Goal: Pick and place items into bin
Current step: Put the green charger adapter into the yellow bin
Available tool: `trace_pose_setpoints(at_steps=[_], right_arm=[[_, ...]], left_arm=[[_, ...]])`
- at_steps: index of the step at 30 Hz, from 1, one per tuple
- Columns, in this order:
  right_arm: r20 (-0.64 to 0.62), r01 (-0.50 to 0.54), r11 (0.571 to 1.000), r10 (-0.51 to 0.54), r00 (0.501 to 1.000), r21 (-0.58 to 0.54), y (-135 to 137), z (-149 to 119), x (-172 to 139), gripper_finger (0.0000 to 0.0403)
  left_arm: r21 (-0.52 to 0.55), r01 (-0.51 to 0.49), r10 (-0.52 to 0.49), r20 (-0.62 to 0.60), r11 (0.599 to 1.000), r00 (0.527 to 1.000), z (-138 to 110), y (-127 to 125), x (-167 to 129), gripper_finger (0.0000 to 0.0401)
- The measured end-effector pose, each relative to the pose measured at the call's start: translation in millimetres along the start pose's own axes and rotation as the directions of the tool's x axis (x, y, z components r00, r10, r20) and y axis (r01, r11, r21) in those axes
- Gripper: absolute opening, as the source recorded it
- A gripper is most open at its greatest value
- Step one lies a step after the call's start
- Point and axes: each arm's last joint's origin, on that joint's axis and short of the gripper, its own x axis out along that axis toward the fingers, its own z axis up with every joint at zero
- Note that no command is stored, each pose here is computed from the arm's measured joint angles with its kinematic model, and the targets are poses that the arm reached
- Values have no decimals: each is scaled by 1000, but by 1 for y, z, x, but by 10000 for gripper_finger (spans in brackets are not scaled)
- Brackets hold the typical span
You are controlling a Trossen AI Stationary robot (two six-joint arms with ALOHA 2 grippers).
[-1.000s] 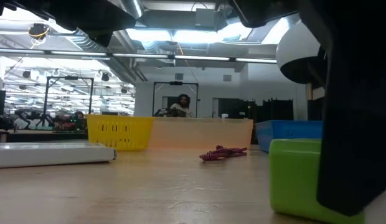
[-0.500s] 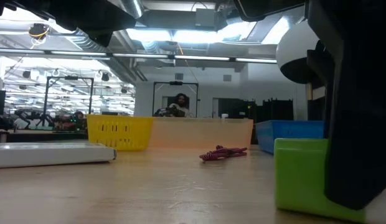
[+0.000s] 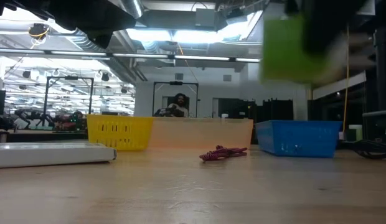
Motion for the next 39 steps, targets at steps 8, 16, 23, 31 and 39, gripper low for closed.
trace_pose_setpoints(at_steps=[8, 16, 23, 31, 39], right_arm=[[187, 145, 987, -129, 974, -76, -19, 1, -49, 117], [269, 200, 974, -165, 949, -105, -17, -7, -59, 117], [301, 183, 980, -153, 941, -74, -14, -28, -16, 117], [418, 92, 992, -47, 907, -88, -27, -36, -13, 117], [577, -30, 991, 102, 811, -132, -65, -52, -21, 117]], left_arm=[[-26, 0, 0, 0, 1000, 1000, 0, 0, 0, 3], [-58, -2, 1, -6, 998, 1000, -1, 0, 0, 3], [-70, -5, 3, -24, 998, 1000, -4, -1, 3, 3], [-59, -11, 8, -54, 998, 999, -11, -3, 8, 3], [-71, -7, 5, -21, 997, 1000, -8, -3, 8, 3]])
